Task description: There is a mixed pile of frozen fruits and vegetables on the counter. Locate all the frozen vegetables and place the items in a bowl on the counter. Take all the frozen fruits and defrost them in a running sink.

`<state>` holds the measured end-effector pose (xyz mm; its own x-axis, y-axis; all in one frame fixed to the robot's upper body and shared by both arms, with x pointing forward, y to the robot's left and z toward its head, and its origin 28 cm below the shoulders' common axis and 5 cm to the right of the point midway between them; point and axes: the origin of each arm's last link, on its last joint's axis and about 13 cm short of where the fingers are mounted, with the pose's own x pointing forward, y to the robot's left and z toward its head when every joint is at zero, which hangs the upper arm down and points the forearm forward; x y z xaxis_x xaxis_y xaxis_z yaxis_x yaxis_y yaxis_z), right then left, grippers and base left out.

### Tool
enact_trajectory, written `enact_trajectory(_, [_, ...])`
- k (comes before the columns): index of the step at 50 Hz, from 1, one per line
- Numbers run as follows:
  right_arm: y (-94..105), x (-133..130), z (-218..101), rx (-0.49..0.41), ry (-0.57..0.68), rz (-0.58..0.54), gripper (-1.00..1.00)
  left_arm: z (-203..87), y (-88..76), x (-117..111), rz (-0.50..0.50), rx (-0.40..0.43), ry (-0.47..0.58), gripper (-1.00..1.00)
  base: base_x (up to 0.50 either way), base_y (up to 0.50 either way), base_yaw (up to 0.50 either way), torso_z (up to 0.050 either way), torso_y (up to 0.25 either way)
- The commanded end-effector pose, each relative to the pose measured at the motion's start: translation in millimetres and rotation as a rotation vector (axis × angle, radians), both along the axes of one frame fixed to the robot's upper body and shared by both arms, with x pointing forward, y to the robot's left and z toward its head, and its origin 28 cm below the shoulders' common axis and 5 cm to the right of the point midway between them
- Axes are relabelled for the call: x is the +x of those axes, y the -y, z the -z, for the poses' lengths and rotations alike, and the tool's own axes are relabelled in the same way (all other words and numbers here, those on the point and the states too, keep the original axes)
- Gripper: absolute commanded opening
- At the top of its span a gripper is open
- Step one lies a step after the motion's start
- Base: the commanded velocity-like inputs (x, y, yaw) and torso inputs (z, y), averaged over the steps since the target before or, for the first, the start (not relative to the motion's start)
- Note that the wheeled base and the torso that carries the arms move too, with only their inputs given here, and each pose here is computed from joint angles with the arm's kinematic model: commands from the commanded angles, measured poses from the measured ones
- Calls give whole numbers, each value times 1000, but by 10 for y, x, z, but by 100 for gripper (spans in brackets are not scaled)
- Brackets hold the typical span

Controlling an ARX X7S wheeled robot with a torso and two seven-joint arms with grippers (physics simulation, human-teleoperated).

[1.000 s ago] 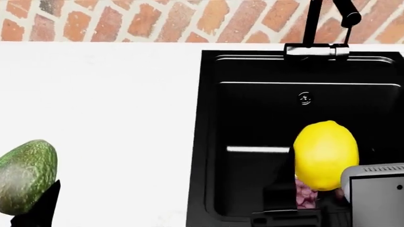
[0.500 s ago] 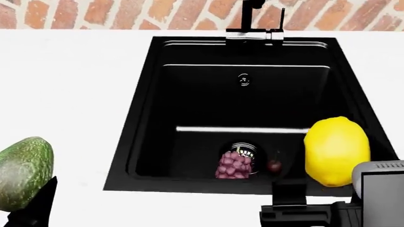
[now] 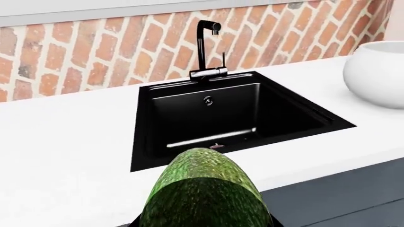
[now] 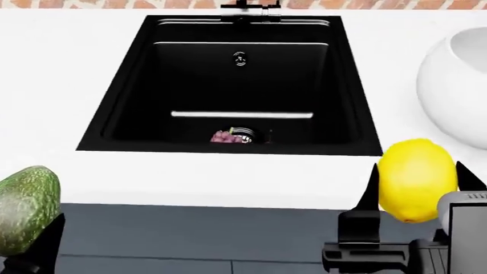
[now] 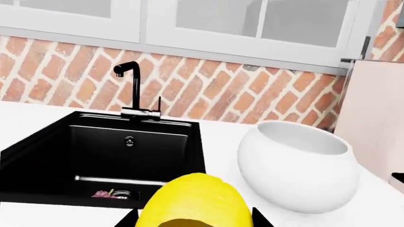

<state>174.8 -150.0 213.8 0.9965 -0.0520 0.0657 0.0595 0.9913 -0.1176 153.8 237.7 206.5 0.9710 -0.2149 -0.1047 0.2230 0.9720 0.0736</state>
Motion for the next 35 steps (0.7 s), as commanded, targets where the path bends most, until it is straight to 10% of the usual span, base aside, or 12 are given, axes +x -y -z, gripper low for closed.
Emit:
enact_trajectory(1, [48, 32, -26, 2, 32, 34, -100, -29, 8, 19, 15, -45, 18, -100, -70, -500, 0, 0, 0])
enact_trajectory(35, [55, 23, -24, -3, 28, 42, -100, 1, -33, 30, -10, -51, 20, -100, -12, -500, 0, 0, 0])
